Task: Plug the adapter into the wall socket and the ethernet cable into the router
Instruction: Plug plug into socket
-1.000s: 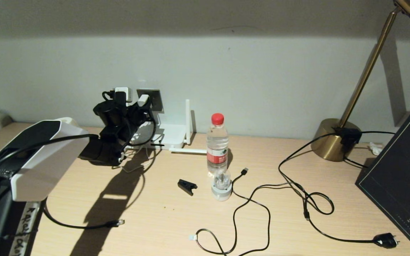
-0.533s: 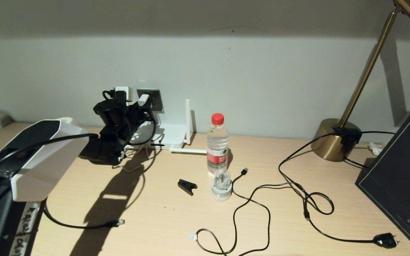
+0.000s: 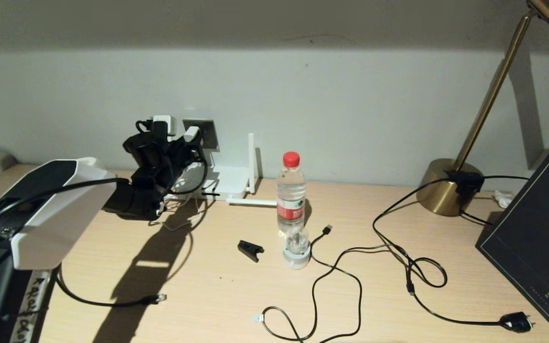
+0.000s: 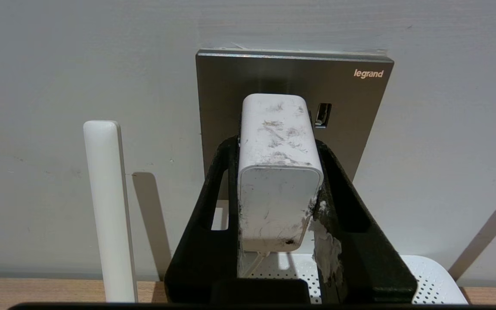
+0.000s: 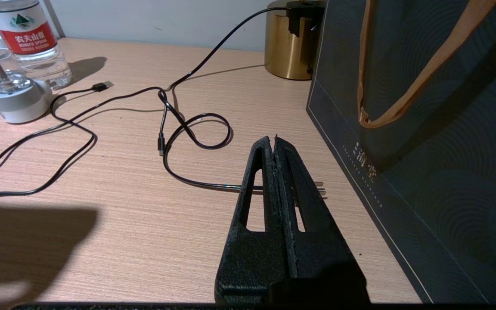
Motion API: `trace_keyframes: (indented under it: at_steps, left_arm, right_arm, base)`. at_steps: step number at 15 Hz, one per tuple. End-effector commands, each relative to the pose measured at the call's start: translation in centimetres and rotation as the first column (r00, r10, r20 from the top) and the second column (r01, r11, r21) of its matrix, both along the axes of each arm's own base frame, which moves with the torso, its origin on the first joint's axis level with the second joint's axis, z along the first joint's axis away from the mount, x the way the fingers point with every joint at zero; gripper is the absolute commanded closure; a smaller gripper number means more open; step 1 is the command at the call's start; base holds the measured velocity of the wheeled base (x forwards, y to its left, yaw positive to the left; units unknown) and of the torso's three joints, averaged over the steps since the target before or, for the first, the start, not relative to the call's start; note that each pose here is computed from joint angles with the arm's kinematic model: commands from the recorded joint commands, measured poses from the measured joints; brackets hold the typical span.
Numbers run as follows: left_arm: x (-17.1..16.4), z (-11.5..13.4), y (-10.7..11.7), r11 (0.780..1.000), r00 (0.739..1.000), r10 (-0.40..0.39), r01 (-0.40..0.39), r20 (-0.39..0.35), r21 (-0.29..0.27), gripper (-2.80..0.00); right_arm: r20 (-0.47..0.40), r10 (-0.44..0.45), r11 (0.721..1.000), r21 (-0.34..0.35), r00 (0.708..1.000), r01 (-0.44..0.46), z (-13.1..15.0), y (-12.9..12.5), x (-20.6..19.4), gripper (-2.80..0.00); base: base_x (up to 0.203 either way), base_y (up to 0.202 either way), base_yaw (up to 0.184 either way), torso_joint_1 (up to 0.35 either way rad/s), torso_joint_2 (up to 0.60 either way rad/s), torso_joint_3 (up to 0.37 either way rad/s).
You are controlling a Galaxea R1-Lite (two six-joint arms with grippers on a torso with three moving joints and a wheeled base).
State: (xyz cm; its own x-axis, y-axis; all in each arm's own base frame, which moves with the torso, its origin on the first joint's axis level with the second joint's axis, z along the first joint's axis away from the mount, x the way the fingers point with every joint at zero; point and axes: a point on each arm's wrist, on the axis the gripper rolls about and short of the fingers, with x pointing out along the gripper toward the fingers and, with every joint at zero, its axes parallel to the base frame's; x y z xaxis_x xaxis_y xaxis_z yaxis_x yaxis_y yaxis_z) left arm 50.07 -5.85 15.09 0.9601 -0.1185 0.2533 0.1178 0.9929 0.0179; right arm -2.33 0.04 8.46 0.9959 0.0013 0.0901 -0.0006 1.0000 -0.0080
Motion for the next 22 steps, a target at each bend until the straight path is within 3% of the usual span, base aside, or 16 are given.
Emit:
trace_keyframes:
  at_steps: [1, 22]
  left_arm:
    - [0.1, -0.1, 0.0, 1.000, 1.000, 0.001, -0.001, 0.003, 0.000, 0.00]
    - [1.4, -1.6, -0.2, 1.000, 1.000, 0.004, -0.004, 0.000, -0.001, 0.00]
  right_arm:
    - [-0.035, 0.000, 1.000, 0.000, 0.999, 0.000, -1.0, 0.0, 0.3, 0.00]
    - [-0.035, 0.000, 1.000, 0.000, 0.999, 0.000, -1.0, 0.0, 0.3, 0.00]
  base:
    - [0.000, 0.000, 0.000, 0.000, 0.00, 0.000]
    - [0.000, 0.000, 0.000, 0.000, 0.00, 0.000]
